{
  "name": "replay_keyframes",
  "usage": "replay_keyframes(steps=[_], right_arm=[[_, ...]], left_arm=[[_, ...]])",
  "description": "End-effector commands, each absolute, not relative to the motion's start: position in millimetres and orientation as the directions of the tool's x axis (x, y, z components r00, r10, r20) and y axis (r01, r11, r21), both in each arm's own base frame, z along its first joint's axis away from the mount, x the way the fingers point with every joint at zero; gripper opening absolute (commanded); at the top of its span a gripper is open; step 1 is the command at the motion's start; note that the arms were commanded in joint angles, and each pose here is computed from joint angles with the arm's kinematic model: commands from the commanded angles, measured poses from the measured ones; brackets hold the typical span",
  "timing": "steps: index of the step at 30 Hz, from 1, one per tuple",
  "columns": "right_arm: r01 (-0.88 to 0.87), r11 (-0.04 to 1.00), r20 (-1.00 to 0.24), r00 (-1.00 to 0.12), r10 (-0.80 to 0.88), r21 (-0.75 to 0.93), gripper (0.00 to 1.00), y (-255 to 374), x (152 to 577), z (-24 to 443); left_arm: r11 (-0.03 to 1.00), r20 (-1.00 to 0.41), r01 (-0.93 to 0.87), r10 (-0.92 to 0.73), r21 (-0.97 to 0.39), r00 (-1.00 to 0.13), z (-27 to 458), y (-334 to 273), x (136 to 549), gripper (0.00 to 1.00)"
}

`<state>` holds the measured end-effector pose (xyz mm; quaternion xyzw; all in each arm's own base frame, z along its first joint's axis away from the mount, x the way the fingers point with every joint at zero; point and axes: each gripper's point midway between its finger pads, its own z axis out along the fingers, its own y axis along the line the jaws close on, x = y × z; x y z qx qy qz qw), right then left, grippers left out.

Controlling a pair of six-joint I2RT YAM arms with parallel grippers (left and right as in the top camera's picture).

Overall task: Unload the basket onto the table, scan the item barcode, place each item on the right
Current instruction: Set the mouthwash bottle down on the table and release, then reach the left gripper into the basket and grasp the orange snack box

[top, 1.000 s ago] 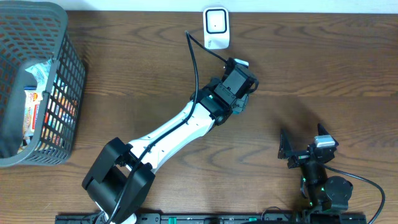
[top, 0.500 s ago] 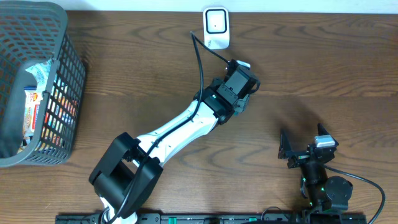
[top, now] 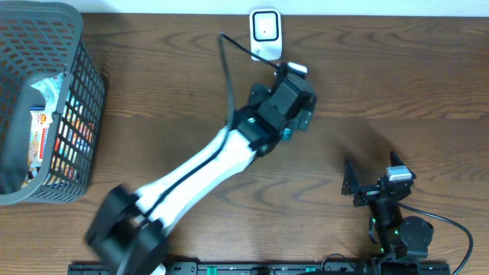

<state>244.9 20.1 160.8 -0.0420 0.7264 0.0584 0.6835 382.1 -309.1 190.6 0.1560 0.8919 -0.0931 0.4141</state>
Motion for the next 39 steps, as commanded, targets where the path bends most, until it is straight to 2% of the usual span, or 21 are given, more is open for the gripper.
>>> replay_keyframes(steps=[1,4,7,11,15,19,22,25,32,35,39], right_arm=[[-0.132,0.990,-0.997,-0.066,0.032,0.041,0.99,19,245,160],[-0.132,0.990,-0.997,-0.066,0.032,0.041,0.99,19,245,160],[-0.132,0.990,-0.997,-0.066,0.032,0.041,0.99,19,245,160],[-0.132,0.990,-0.997,-0.066,0.032,0.041,0.99,19,245,160],[-0.132,0.990,-0.997,-0.066,0.032,0.041,0.99,19,245,160],[-0.132,0.990,-0.997,-0.066,0.032,0.041,0.99,19,245,160],[-0.132,0.990,-0.997,-0.066,0.032,0.041,0.99,19,245,160],[-0.132,0.990,-0.997,-0.066,0.032,0.041,0.99,19,245,160],[-0.132,0.990,-0.997,-0.066,0.032,0.041,0.99,19,245,160],[-0.132,0.990,-0.997,-0.066,0.032,0.041,0.99,19,245,160],[-0.132,0.990,-0.997,-0.066,0.032,0.041,0.99,19,245,160]], left_arm=[[0.966,-0.878,0.259,0.111,-0.015,-0.465,275,-274,383,0.98],[0.996,-0.935,0.088,0.032,0.001,-0.354,327,-224,383,0.98],[0.987,-0.972,-0.159,-0.025,0.013,-0.235,373,-149,382,0.98],[0.908,-0.983,-0.417,-0.111,-0.041,-0.144,402,-44,384,0.98],[0.779,-0.967,-0.608,-0.244,-0.154,-0.067,403,61,379,0.98],[0.700,-0.895,-0.635,-0.445,-0.327,-0.030,382,129,372,0.98],[0.635,-0.779,-0.591,-0.627,-0.497,-0.019,361,165,372,0.98],[0.549,-0.677,-0.582,-0.736,-0.600,0.003,343,198,368,0.98],[0.326,-0.434,-0.675,-0.901,-0.661,-0.010,267,239,359,0.98],[0.256,-0.312,-0.727,-0.948,-0.637,-0.061,223,234,363,0.98],[0.123,-0.155,-0.814,-0.987,-0.567,-0.041,168,232,359,0.98]])
